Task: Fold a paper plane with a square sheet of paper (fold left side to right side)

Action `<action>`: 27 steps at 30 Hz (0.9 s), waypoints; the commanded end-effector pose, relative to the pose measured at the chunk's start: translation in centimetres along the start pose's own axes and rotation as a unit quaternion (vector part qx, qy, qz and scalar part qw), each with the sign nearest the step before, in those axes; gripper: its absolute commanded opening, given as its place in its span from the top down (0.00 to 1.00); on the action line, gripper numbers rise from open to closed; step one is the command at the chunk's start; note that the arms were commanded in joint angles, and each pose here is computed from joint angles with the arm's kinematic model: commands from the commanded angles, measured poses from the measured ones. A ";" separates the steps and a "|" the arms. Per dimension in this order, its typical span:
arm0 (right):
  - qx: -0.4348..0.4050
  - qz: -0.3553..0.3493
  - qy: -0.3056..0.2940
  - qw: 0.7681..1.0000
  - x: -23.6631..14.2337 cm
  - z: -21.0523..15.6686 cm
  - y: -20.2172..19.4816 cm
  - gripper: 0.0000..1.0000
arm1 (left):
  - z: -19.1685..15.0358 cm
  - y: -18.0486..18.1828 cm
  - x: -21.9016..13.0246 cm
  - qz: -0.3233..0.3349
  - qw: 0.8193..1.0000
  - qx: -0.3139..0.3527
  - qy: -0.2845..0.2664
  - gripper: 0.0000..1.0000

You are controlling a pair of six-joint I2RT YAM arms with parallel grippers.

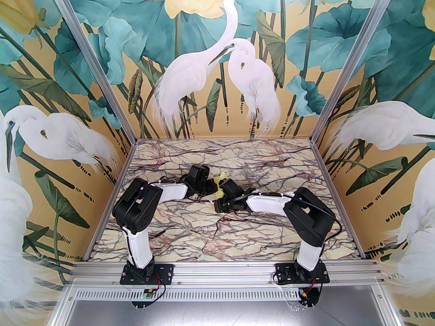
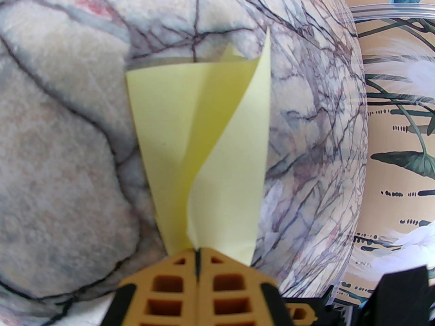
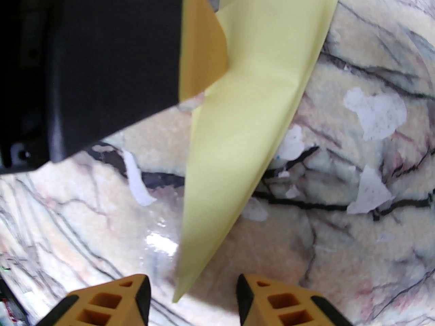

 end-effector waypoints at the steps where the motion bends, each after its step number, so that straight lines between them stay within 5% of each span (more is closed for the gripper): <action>1: -0.026 -0.038 0.021 0.999 0.7 -0.3 -0.2 0.52 | 0.5 -0.1 0.1 0.000 1.000 0.000 0.000 0.96; 27: -0.052 -0.085 0.042 0.994 0.3 -1.8 -0.9 0.73 | 1.0 -0.4 1.0 0.002 1.000 0.024 0.014 0.96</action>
Point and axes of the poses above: each hand's point on the last joint's axis, 136 mm out from that joint toward the fingers, its own x axis out along the fingers, its own y axis along the line the jaws close on, z = x × y, the point moved 9 cm from there along -x, back along the fingers, and after that the axes turned 13 degrees about -x, right-handed, at the moved point
